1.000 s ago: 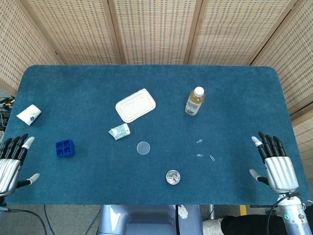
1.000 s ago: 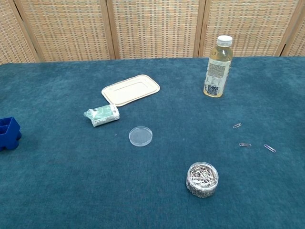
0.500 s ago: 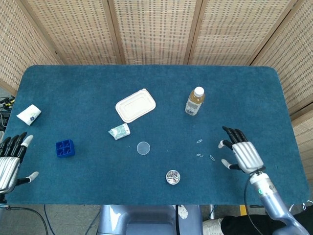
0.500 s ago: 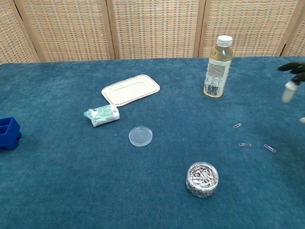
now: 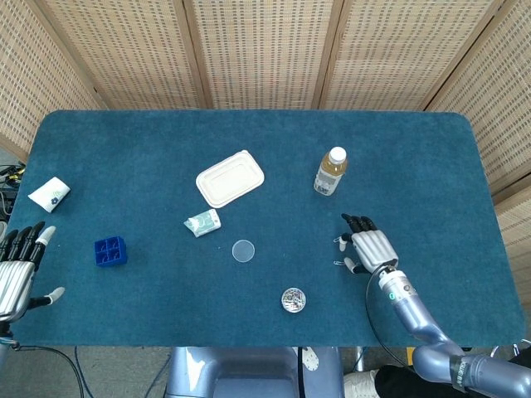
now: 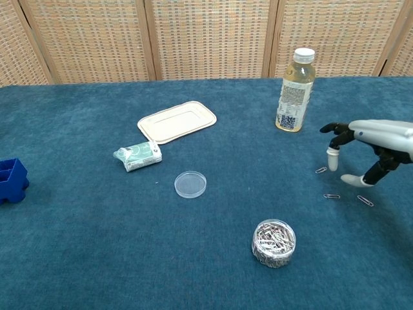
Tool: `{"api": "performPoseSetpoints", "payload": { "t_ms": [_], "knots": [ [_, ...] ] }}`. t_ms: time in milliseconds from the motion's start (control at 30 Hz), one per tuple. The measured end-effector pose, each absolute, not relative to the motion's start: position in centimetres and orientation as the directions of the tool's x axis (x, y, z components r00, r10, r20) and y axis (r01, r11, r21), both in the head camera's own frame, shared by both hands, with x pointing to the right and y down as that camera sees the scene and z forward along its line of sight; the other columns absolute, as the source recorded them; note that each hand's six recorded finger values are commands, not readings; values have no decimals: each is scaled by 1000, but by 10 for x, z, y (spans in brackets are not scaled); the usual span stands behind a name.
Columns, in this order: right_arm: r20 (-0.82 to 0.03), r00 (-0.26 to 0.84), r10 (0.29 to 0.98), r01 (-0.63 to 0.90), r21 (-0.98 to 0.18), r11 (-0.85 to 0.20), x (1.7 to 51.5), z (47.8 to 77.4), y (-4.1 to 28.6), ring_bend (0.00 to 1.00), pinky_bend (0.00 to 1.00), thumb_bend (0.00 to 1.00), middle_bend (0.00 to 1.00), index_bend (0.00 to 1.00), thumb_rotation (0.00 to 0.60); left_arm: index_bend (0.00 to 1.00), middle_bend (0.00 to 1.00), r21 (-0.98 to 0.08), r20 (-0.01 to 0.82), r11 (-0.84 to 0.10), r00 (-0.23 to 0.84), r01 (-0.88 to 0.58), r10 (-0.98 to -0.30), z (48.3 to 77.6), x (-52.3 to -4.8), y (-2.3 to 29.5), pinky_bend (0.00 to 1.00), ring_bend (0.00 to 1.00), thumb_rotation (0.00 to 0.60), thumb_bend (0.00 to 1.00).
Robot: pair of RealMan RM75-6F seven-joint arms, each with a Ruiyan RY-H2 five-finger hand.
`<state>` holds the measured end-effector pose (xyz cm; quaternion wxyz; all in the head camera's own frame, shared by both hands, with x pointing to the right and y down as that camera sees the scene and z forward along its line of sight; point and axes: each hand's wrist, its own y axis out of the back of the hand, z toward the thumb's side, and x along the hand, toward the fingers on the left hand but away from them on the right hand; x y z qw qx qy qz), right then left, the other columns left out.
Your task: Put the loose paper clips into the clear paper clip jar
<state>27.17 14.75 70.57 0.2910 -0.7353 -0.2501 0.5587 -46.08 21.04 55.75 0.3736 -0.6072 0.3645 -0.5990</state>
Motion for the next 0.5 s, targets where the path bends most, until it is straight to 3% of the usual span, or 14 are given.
{"api": "performPoseSetpoints", "payload": {
  "t_ms": [500],
  "knots": [
    [-692, 260, 673, 2, -697, -717, 268, 730, 165, 0, 0, 384, 0, 479, 600, 0, 0, -883, 470, -470, 19, 16, -882, 565, -458, 210, 0, 0, 600, 0]
  ]
}}
